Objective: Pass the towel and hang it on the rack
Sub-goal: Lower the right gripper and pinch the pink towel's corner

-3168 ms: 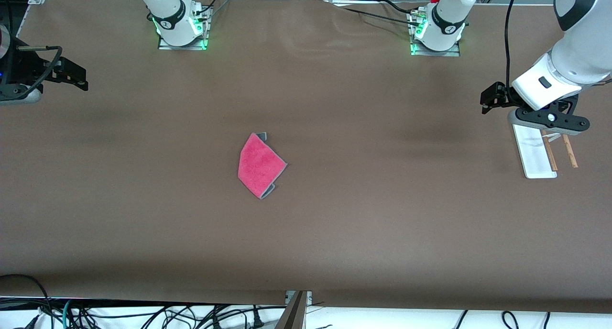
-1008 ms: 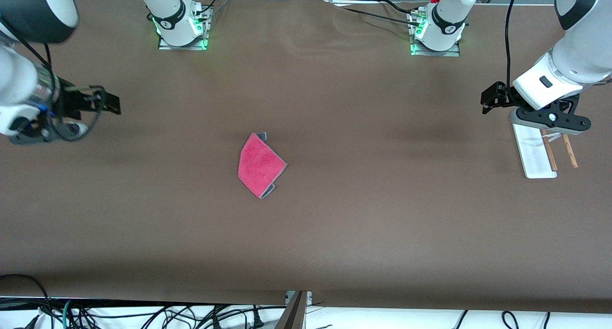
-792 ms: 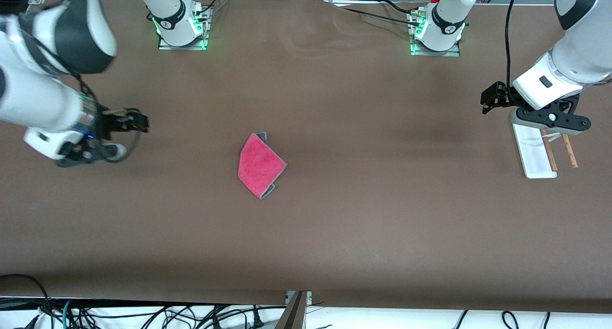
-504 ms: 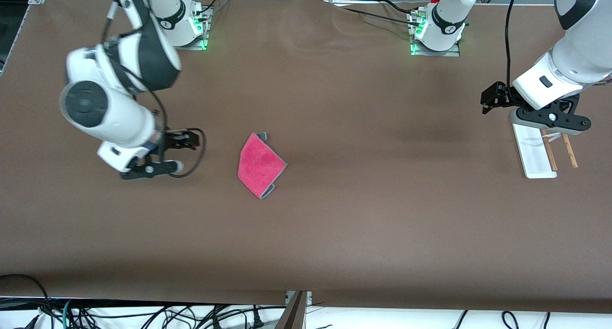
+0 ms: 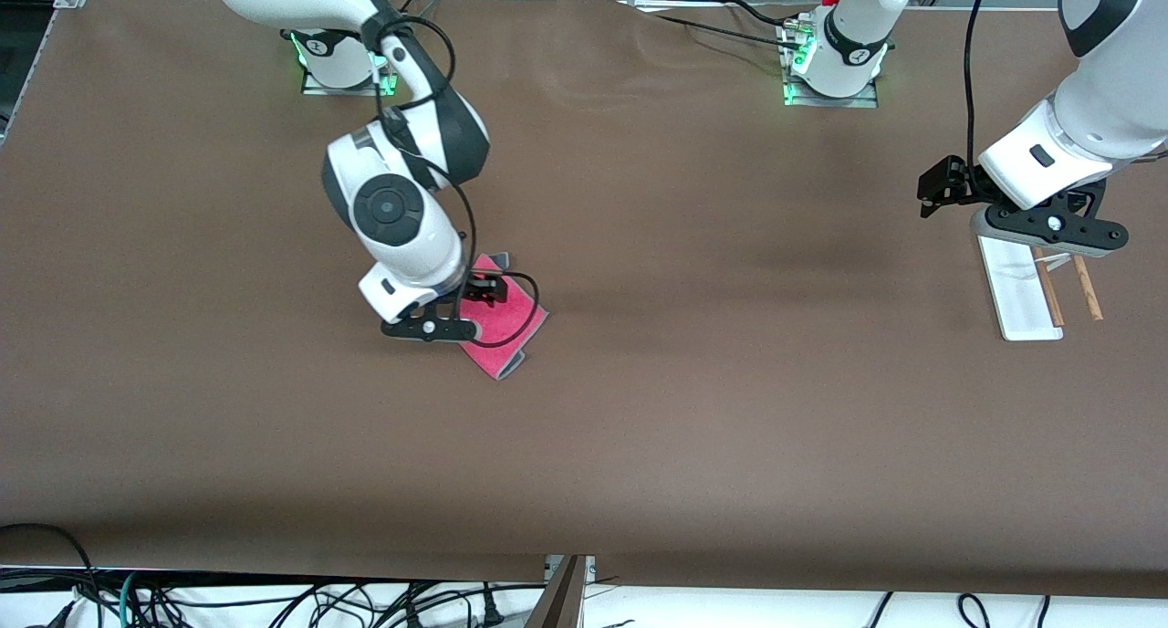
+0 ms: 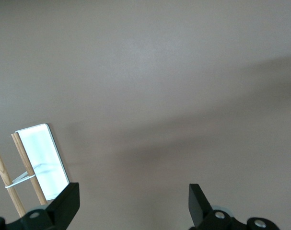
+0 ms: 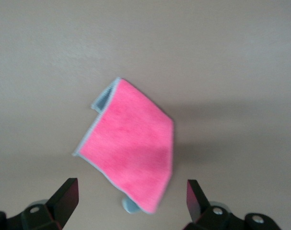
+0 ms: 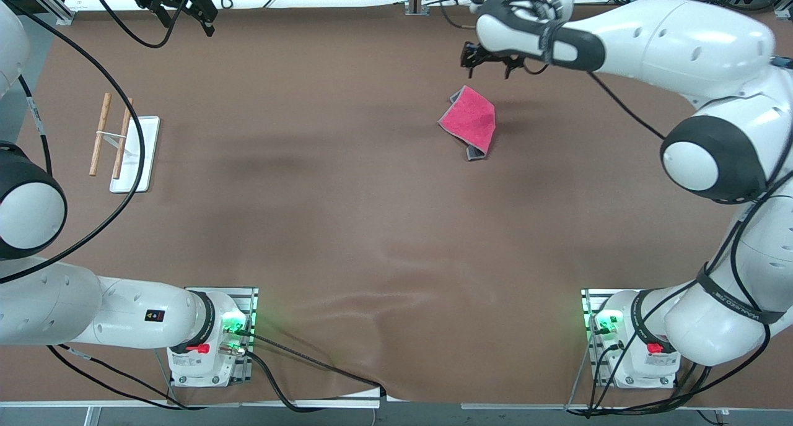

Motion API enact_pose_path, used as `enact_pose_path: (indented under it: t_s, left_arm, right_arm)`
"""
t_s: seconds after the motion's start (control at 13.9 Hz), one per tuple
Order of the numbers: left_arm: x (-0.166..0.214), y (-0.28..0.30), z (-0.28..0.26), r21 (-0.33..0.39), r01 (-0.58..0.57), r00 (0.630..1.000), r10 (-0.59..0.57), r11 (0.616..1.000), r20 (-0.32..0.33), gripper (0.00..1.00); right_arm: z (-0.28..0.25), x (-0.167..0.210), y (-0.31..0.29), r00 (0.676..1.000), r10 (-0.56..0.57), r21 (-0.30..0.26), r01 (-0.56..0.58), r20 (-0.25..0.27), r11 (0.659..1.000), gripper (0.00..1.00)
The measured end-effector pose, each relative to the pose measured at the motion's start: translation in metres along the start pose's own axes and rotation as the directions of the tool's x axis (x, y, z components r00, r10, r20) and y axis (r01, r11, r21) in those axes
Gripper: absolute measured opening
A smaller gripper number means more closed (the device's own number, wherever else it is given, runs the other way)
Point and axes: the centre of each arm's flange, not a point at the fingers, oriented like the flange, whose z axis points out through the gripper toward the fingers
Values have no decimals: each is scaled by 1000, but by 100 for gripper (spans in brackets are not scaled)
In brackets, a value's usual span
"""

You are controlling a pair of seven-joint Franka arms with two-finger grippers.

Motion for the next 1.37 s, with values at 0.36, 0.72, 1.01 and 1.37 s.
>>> enact_pose_path:
  t_s: [0.36, 0.72, 1.01, 1.37]
  left_arm:
    - [0, 0, 0, 0, 0, 1000, 0, 1000, 0, 100]
    - [0, 0, 0, 0, 0, 1000, 0, 1000, -1, 100]
    - [0, 0, 0, 0, 0, 1000, 0, 1000, -1, 100]
    - [0, 1, 0, 0, -2, 1000, 2, 1000, -1, 100]
  right_arm:
    - [57, -17, -45, 998, -29, 2, 29, -52, 1000, 100]
    - [106, -43, -76, 993, -100, -50, 97, -64, 994, 100]
    - [123, -43, -79, 991, -109, -46, 105, -83, 993, 100]
    - [153, -55, -86, 986, -150, -82, 145, -72, 986, 100]
